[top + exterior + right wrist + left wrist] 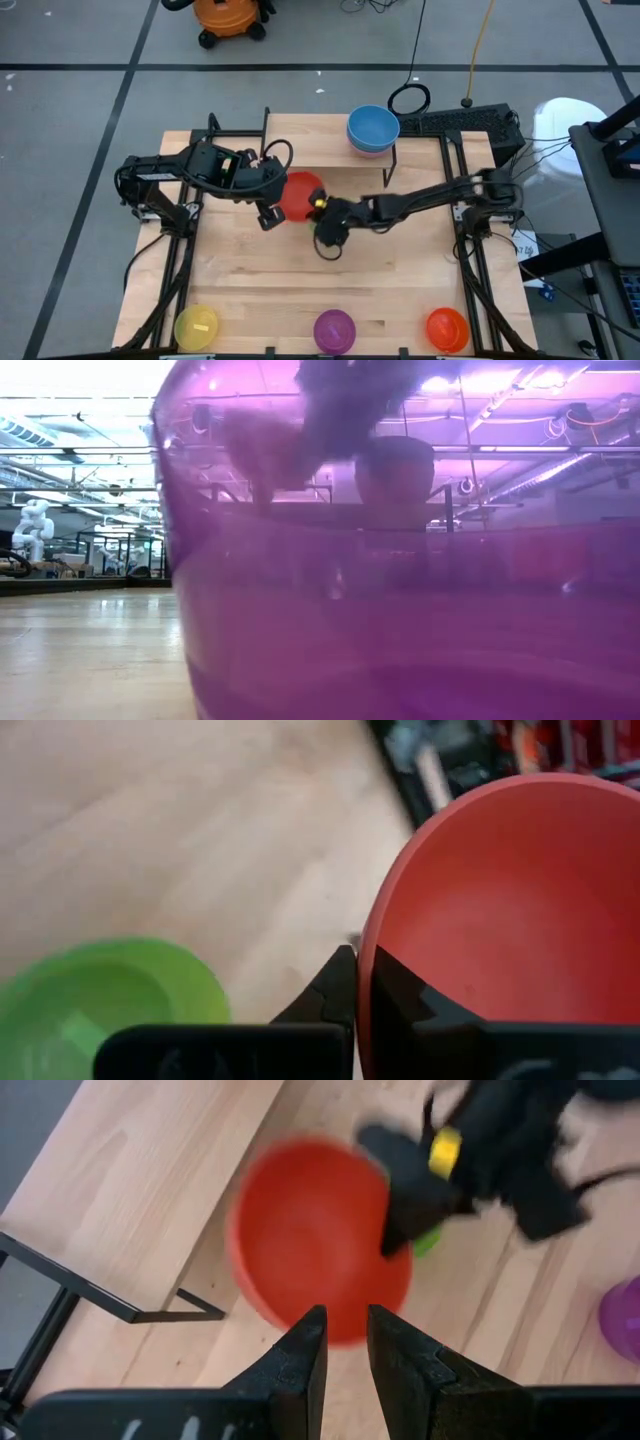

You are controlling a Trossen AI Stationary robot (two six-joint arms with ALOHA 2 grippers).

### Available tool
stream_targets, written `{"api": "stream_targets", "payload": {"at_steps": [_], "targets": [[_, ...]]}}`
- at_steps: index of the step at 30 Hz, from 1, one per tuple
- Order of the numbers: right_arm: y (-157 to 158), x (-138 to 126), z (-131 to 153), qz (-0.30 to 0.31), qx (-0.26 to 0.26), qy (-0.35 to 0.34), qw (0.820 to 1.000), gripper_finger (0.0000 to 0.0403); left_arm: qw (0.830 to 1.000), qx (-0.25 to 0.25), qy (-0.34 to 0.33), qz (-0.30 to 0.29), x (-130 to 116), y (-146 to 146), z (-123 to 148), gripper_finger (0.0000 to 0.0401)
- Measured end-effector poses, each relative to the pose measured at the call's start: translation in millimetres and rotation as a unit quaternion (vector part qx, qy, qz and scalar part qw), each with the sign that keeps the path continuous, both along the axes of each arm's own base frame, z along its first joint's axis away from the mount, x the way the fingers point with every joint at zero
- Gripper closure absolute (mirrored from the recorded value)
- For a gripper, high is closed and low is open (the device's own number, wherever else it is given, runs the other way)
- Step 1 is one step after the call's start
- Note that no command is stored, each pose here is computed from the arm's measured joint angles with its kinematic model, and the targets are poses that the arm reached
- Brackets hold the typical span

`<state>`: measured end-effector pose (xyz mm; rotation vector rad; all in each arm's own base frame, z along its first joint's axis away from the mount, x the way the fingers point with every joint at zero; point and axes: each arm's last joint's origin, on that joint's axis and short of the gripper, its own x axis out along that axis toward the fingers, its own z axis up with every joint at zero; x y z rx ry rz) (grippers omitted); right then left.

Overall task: Place and stack bowls onto a shelf
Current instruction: Stack the top orange bowl on top of the blue bowl on the shelf

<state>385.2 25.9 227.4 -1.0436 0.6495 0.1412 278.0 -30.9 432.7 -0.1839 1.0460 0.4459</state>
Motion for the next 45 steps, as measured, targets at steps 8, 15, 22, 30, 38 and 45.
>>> {"api": "stream_targets", "payload": {"at_steps": [8, 15, 22, 30, 38, 45], "targets": [[-18.4, -66.3, 76.5, -0.077, 0.034, -0.008, 0.996, 0.0402, 1.000, 0.013, 0.008, -0.026, 0.0, 0.0, 0.0, 0.0320], [-26.1, -128.3, 122.6, -0.126, 0.007, -0.030, 0.992, 0.0402, 0.999, 0.026, 0.014, -0.042, 0.1, 0.9, 0.1, 0.0320], [-44.4, -164.4, 152.5, -0.197, -0.052, -0.089, 0.975, 0.0403, 0.999, 0.029, 0.016, -0.027, 1.1, 12.2, 0.1, 0.0320], [-80.2, -179.2, 153.8, -0.203, 0.005, -0.081, 0.976, 0.0403, 0.999, 0.029, 0.017, 0.004, 1.7, 30.0, 0.1, 0.0320], [-120.0, -182.0, 145.5, -0.207, 0.091, -0.076, 0.971, 0.0403, 0.999, 0.033, 0.021, 0.014, 1.5, 41.5, 0.1, 0.0320], [-146.4, -178.5, 130.6, -0.209, 0.167, -0.053, 0.962, 0.0403, 0.999, 0.038, 0.026, 0.015, 1.1, 48.3, 0.1, 0.0320]]}}
